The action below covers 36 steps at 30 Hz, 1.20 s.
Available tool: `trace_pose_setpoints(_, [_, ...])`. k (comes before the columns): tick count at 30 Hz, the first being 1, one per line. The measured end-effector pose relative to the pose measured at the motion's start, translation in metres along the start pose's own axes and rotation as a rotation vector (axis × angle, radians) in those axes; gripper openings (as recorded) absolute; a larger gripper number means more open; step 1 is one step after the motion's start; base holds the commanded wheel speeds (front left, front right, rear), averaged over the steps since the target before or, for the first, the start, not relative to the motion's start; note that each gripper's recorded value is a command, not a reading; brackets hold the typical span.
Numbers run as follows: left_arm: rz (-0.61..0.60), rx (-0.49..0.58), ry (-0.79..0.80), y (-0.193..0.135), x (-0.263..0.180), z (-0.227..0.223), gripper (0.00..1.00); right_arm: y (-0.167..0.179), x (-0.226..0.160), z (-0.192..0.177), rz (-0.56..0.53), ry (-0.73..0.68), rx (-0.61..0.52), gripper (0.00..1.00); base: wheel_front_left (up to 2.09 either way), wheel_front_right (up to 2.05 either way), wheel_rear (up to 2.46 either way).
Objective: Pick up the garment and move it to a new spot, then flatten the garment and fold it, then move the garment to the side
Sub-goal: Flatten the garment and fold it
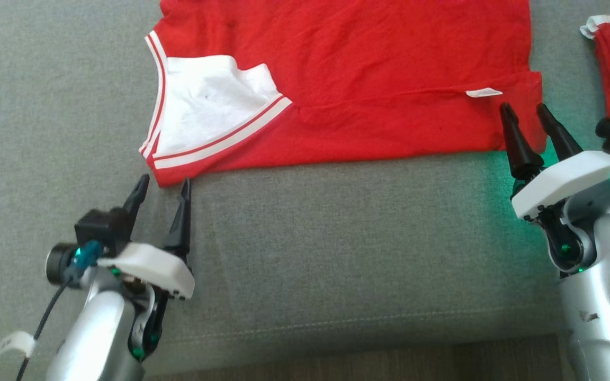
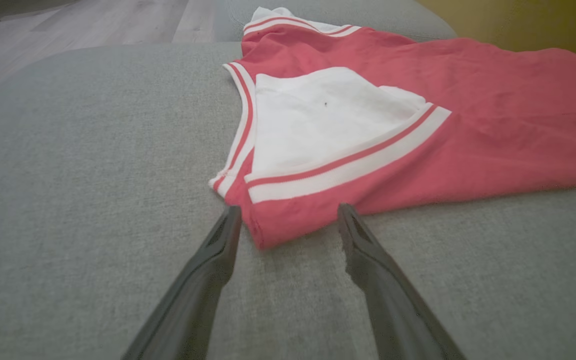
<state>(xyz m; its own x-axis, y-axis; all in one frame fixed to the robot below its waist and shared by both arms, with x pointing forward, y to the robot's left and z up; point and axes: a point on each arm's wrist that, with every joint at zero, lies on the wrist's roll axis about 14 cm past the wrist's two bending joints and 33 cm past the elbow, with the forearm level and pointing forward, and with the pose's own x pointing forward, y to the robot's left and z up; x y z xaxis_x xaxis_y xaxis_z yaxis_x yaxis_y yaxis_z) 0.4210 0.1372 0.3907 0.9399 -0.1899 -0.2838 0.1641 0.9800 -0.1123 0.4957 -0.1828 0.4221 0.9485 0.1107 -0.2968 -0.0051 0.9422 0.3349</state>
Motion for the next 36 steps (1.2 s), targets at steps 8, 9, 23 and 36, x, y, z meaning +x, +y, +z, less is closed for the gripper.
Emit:
trace_pose_setpoints(8, [-0.025, -0.01, 0.046, -0.003, 0.017, -0.008, 0.0, -0.006, 0.001, -0.01, -0.016, 0.038, 0.006, 1.0, 0.0, 0.0, 0.0])
trace_pose_setpoints(9, [-0.024, -0.016, 0.061, -0.003, 0.017, -0.011, 0.0, -0.007, 0.001, -0.012, -0.018, 0.045, 0.007, 1.0, 0.0, 0.0, 0.0])
trace_pose_setpoints(23, [0.042, -0.062, 0.053, 0.011, 0.01, -0.007, 1.0, -0.008, 0.008, -0.023, -0.043, 0.1, 0.017, 1.0, 0.0, 0.0, 0.0])
trace_pose_setpoints(36, [0.009, -0.108, 0.131, 0.002, 0.022, -0.022, 0.0, -0.009, 0.013, -0.031, -0.049, 0.116, 0.022, 1.0, 0.0, 0.0, 0.0])
